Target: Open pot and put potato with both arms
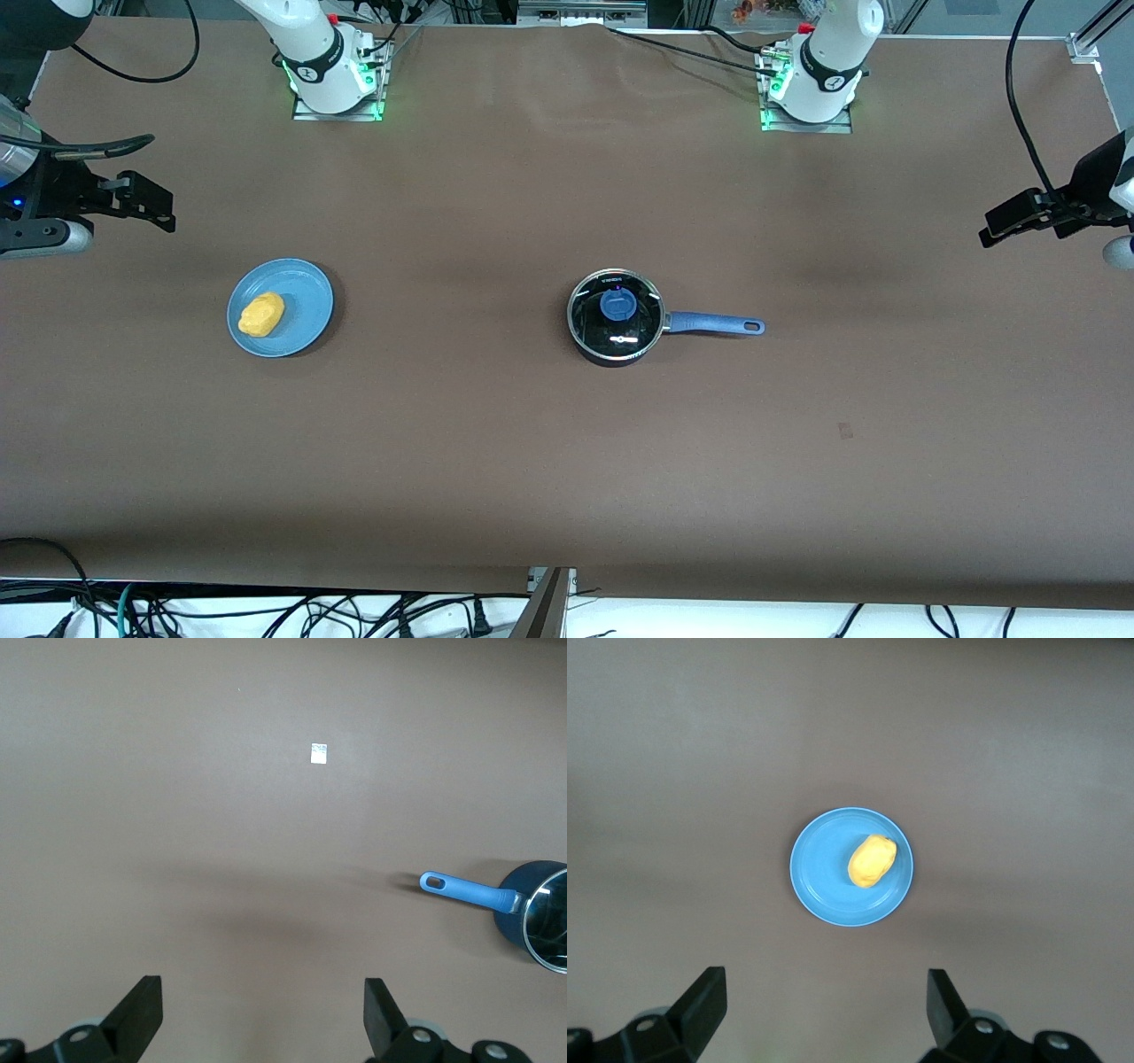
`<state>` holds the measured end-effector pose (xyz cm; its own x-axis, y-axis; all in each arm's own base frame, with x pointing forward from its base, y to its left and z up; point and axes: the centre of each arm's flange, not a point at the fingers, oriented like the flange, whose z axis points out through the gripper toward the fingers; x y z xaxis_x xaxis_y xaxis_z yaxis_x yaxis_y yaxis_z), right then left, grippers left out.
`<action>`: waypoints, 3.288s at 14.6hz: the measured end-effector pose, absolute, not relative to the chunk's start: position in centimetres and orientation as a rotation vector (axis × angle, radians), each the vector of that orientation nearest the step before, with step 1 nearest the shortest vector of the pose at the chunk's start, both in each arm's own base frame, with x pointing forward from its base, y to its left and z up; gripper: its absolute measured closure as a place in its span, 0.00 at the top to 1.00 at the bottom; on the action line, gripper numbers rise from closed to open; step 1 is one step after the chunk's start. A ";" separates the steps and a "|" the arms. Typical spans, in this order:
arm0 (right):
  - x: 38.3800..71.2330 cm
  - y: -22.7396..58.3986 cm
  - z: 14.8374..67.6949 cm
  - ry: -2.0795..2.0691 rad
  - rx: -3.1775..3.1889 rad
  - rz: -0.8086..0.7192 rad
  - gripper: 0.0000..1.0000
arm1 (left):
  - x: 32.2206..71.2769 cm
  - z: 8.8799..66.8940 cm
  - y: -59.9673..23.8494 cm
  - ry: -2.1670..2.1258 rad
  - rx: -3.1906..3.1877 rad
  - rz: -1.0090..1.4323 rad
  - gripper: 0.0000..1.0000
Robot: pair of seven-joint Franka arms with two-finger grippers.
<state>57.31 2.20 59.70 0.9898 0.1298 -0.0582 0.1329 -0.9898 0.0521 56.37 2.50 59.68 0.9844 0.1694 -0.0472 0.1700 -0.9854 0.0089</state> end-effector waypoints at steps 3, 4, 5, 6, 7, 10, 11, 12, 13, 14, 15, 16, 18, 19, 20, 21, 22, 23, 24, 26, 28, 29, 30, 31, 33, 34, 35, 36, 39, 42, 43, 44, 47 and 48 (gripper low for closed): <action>57.5 2.2 59.3 0.203 3.078 -0.095 1.00 | 56.5 59.3 1.8 0.264 3.115 -0.093 1.00; 57.5 2.2 59.2 0.203 3.077 -0.097 1.00 | 56.6 58.9 0.9 0.268 3.114 -0.102 1.00; 57.6 2.2 59.1 0.203 3.077 -0.099 1.00 | 56.9 58.4 -0.4 0.275 3.112 -0.114 1.00; 57.6 2.2 59.1 0.203 3.077 -0.101 1.00 | 57.3 57.8 -2.1 0.293 3.109 -0.118 1.00; 57.6 2.2 59.0 0.202 3.077 -0.102 1.00 | 57.8 57.0 -4.1 0.322 3.103 -0.117 1.00; 57.7 2.1 59.0 0.199 3.077 -0.102 1.00 | 59.2 53.9 -10.2 0.394 3.075 -0.126 1.00; 57.7 2.0 59.0 0.199 3.078 -0.102 1.00 | 59.5 52.9 -11.9 0.393 3.066 -0.132 1.00; 57.7 2.0 59.0 0.199 3.079 -0.103 1.00 | 59.7 51.7 -13.6 0.386 3.060 -0.147 1.00; 57.7 2.1 58.9 0.199 3.080 -0.103 1.00 | 59.8 50.4 -15.7 0.385 3.055 -0.170 1.00; 57.7 2.1 58.9 0.199 3.082 -0.105 1.00 | 59.8 48.7 -18.1 0.382 3.051 -0.197 1.00; 57.8 2.1 58.8 0.198 3.082 -0.108 1.00 | 59.9 46.8 -20.6 0.376 3.047 -0.220 1.00; 57.9 2.0 58.6 0.197 3.082 -0.114 1.00 | 59.9 44.9 -23.1 0.368 3.039 -0.235 1.00; 58.2 1.8 57.9 0.192 3.082 -0.126 1.00 | 60.4 42.0 -27.1 0.394 3.020 -0.274 1.00; 58.4 1.7 57.6 0.187 3.082 -0.133 1.00 | 60.7 40.8 -28.6 0.410 3.017 -0.287 1.00; 58.5 1.5 57.3 0.182 3.082 -0.140 1.00 | 61.0 39.8 -30.0 0.419 3.023 -0.274 1.00; 58.6 1.4 57.0 0.178 3.081 -0.147 1.00 | 61.0 39.0 -31.3 0.427 3.033 -0.253 1.00; 58.8 1.2 56.7 0.173 3.081 -0.156 1.00 | 60.9 38.2 -32.5 0.440 3.039 -0.237 1.00; 59.0 0.8 56.1 0.163 3.081 -0.170 1.00 | 60.8 37.5 -33.6 0.455 3.043 -0.221 1.00; 59.3 0.3 55.2 0.148 3.081 -0.194 1.00 | 60.7 36.9 -34.6 0.478 3.034 -0.196 1.00; 60.1 -1.1 52.7 0.112 3.079 -0.259 1.00 | 60.8 35.9 -36.4 0.533 2.988 -0.137 1.00; 60.8 -1.9 50.8 0.094 3.077 -0.306 1.00 | 60.0 34.7 -38.2 0.534 2.984 -0.132 1.00; 60.9 -1.9 50.2 0.094 3.076 -0.320 1.00 | 59.5 34.0 -39.1 0.532 3.007 -0.123 1.00; 61.0 -1.9 49.9 0.095 3.075 -0.328 1.00 | 58.9 33.1 -40.0 0.541 3.035 -0.107 1.00; 61.1 -1.9 49.6 0.095 3.074 -0.335 1.00 | 58.2 32.0 -41.1 0.556 3.066 -0.087 1.00; 61.3 -1.9 49.1 0.094 3.073 -0.347 1.00 | 57.0 30.0 -42.7 0.564 3.104 -0.079 1.00; 61.4 -1.9 48.6 0.090 3.072 -0.353 1.00 | 56.6 29.5 -43.1 0.562 3.110 -0.087 1.00; 61.7 -1.9 47.9 0.085 3.071 -0.359 1.00 | 56.6 29.2 -43.2 0.561 3.112 -0.092 1.00; 62.0 -2.2 47.1 0.076 3.070 -0.367 1.00 | 56.6 29.1 -43.1 0.564 3.114 -0.093 1.00; 62.8 -3.5 43.1 0.043 3.069 -0.385 1.00 | 56.8 28.7 -42.8 0.572 3.117 -0.097 1.00; 62.5 -4.9 37.5 -0.018 3.073 -0.347 1.00 | 56.7 28.2 -42.8 0.572 3.121 -0.107 0.97; 62.2 -5.2 36.0 -0.032 3.074 -0.339 1.00 | 56.7 28.1 -42.8 0.572 3.122 -0.110 0.97; 61.7 -5.5 34.7 -0.061 3.074 -0.331 1.00 | 56.7 28.0 -42.8 0.572 3.124 -0.112 0.94; 59.9 -5.5 29.8 -0.245 3.057 -0.322 1.00 | 56.7 27.7 -42.8 0.564 3.127 -0.117 0.83; 59.2 -5.4 28.5 -0.286 3.050 -0.336 1.00 | 56.6 27.8 -42.9 0.561 3.126 -0.117 0.74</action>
